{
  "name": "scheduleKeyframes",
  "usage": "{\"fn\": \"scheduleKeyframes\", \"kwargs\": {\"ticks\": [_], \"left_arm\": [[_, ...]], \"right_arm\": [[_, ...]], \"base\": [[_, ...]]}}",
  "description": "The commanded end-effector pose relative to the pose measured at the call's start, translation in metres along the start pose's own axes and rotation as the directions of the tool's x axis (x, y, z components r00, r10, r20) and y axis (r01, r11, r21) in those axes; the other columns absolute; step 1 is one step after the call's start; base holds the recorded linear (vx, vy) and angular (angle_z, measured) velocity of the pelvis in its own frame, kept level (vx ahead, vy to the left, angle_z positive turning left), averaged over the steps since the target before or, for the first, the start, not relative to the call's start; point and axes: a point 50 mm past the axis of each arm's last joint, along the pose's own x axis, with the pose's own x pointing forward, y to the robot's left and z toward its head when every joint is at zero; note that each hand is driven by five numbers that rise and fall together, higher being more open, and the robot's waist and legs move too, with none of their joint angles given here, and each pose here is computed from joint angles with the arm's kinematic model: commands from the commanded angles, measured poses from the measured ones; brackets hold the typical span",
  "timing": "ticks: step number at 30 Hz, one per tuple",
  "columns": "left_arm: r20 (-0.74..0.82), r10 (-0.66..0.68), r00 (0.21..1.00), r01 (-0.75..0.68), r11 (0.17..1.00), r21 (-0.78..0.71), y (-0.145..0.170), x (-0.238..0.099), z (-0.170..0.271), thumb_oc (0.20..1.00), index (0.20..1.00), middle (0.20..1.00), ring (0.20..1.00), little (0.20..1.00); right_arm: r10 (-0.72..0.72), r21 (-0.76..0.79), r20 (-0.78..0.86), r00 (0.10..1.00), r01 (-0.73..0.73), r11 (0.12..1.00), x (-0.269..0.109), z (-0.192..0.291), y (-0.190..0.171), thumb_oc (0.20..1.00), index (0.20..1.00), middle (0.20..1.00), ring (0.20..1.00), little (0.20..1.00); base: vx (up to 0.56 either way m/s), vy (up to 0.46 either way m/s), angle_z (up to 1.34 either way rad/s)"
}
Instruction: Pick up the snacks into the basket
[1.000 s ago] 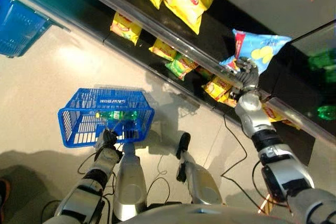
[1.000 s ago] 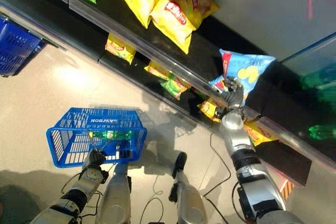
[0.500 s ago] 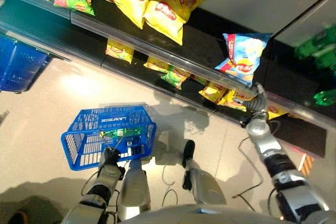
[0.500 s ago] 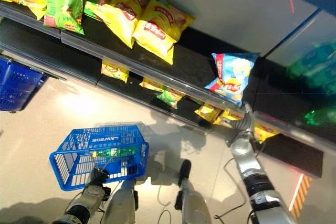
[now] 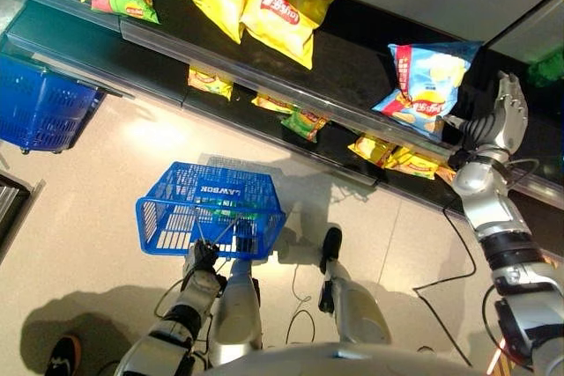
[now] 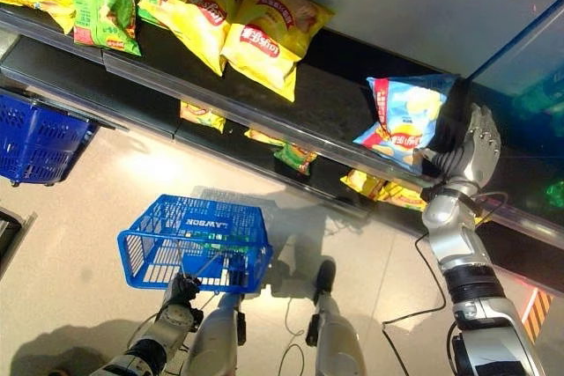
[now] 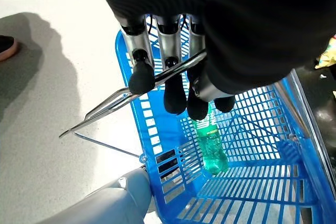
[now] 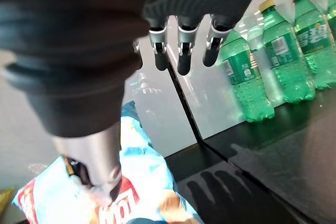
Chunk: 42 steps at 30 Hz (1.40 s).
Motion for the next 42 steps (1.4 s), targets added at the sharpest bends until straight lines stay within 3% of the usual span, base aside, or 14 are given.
{"fn": "scheduleKeyframes", "kwargs": {"ticks": [1, 7, 13, 26, 27, 28, 29, 36, 41, 42], "left_arm": [[-0.030, -0.001, 1.000, 0.007, 0.981, 0.192, -0.005, -0.003, -0.016, 0.200, 0.200, 0.200, 0.200, 0.200], [0.014, -0.006, 1.000, 0.003, 0.971, 0.239, -0.002, -0.001, -0.013, 0.200, 0.200, 0.200, 0.200, 0.200], [0.037, 0.004, 0.999, -0.011, 0.979, 0.202, 0.004, 0.000, -0.010, 0.200, 0.200, 0.200, 0.200, 0.200], [0.166, 0.008, 0.986, -0.027, 0.993, 0.113, 0.004, 0.000, 0.023, 0.200, 0.200, 0.200, 0.200, 0.200], [0.178, 0.008, 0.984, -0.027, 0.994, 0.106, 0.003, 0.000, 0.026, 0.200, 0.200, 0.200, 0.200, 0.200], [0.186, 0.008, 0.983, -0.027, 0.995, 0.098, 0.003, 0.000, 0.029, 0.200, 0.200, 0.200, 0.200, 0.200], [0.195, 0.009, 0.981, -0.027, 0.996, 0.089, 0.002, -0.001, 0.033, 0.200, 0.200, 0.200, 0.200, 0.200], [0.203, 0.015, 0.979, -0.032, 0.996, 0.078, 0.001, -0.001, 0.038, 0.200, 0.200, 0.200, 0.200, 0.200], [0.182, 0.036, 0.983, -0.047, 0.997, 0.056, 0.002, 0.000, 0.037, 0.200, 0.200, 0.200, 0.200, 0.200], [0.181, 0.036, 0.983, -0.047, 0.997, 0.057, 0.002, 0.000, 0.036, 0.200, 0.200, 0.200, 0.200, 0.200]], "right_arm": [[-0.067, -0.033, 0.138, 0.988, 0.073, 0.997, 0.039, 0.030, -0.023, 1.000, 1.000, 1.000, 1.000, 1.000], [0.064, -0.105, 0.175, 0.982, -0.046, 0.993, 0.067, 0.056, -0.012, 1.000, 1.000, 1.000, 1.000, 1.000], [0.190, -0.103, 0.060, 0.980, -0.183, 0.978, 0.087, 0.064, 0.003, 1.000, 1.000, 1.000, 1.000, 1.000], [0.240, -0.081, -0.064, 0.969, -0.245, 0.966, 0.094, 0.070, 0.013, 1.000, 1.000, 1.000, 1.000, 1.000], [0.237, -0.065, -0.075, 0.969, -0.242, 0.968, 0.093, 0.068, 0.014, 0.868, 0.868, 0.868, 0.868, 0.868], [0.243, -0.044, -0.090, 0.966, -0.248, 0.968, 0.089, 0.064, 0.018, 0.492, 0.492, 0.492, 0.492, 0.492], [0.262, -0.011, -0.106, 0.959, -0.265, 0.964, 0.082, 0.060, 0.026, 0.200, 0.200, 0.200, 0.200, 0.200], [0.301, 0.147, -0.199, 0.933, -0.276, 0.950, 0.057, 0.044, 0.048, 0.200, 0.200, 0.200, 0.200, 0.200], [0.355, 0.429, -0.326, 0.876, -0.197, 0.881, 0.021, 0.024, 0.072, 0.200, 0.200, 0.200, 0.200, 0.200], [0.355, 0.430, -0.327, 0.876, -0.197, 0.881, 0.021, 0.024, 0.073, 0.200, 0.200, 0.200, 0.200, 0.200]], "base": [[-0.03, 0.031, -0.05], [-0.01, 0.023, 0.00], [-0.01, 0.012, 0.01], [-0.01, 0.018, 0.08], [0.00, 0.020, 0.09], [-0.01, 0.019, 0.10], [0.00, 0.014, 0.07], [0.00, 0.014, 0.04], [-0.01, 0.015, 0.03], [0.00, 0.000, 0.00]]}}
